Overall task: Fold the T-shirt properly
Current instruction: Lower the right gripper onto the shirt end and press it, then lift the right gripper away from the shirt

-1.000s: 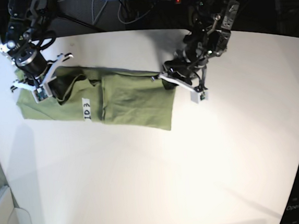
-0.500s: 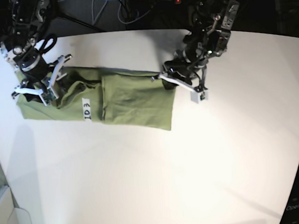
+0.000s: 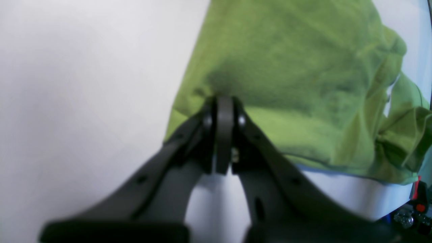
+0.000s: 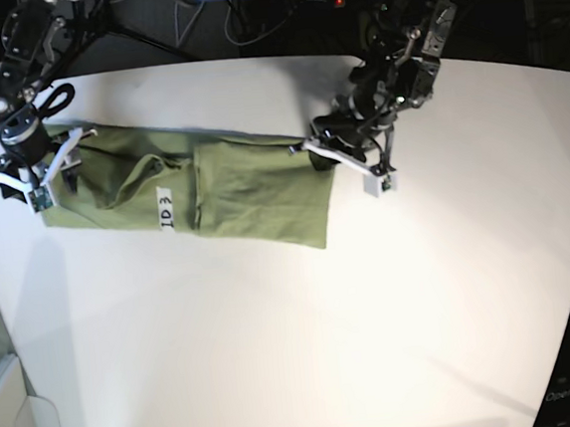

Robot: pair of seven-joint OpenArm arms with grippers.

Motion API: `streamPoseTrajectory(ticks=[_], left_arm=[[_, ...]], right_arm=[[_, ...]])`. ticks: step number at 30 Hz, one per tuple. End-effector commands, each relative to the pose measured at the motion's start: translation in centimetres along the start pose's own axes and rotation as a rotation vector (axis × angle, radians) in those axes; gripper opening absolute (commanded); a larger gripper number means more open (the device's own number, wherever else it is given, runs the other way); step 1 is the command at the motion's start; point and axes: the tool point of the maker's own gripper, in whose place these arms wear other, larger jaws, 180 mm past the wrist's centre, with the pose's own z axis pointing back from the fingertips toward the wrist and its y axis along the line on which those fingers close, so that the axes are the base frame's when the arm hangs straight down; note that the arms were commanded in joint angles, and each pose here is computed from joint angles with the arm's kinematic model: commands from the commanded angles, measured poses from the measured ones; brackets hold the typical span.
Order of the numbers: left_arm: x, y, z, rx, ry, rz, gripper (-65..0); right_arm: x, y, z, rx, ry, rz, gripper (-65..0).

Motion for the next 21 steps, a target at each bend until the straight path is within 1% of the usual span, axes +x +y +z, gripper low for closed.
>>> streamPoseTrajectory(ticks=[1, 3, 5, 7, 10, 16, 19, 21], left_arm=[[-2.8, 3.3, 0.1, 0.126, 0.104, 0.014, -62.8], [-2.8, 3.3, 0.1, 0.126, 0.104, 0.014, -62.8], [-2.9, 3.3, 0.1, 0.127, 0.105, 0.014, -62.8], [-2.9, 3.3, 0.1, 0.127, 0.106, 0.015, -62.8], [-2.9, 3.3, 0.1, 0.127, 0.106, 0.015, -62.8], [-2.8, 3.2, 0.1, 0.125, 0.104, 0.015, -62.8], [-2.6, 3.2, 0.1, 0.125, 0.098, 0.015, -62.8], [-2.6, 3.2, 0.1, 0.125, 0.098, 0.015, -62.8]], right_arm=[[0.8, -1.1, -0.1, -0.027, -0.033, -0.008, -31.3], [0.0, -1.2, -0.6, -0.026, -0.015, -0.036, -31.3], [-0.7, -1.9, -0.7, -0.045, -0.002, -0.064, -31.3], [-1.7, -2.7, -0.4, -0.077, 0.017, -0.109, -31.3], [-2.0, -4.7, 0.1, -0.147, 0.012, -0.167, -31.3], [-3.5, -7.0, 1.3, -0.220, 0.036, -0.203, -31.3], [-4.1, -6.9, 1.6, -0.225, 0.049, -0.214, -31.3], [-4.3, -6.1, 1.5, -0.214, 0.051, -0.229, -31.3]])
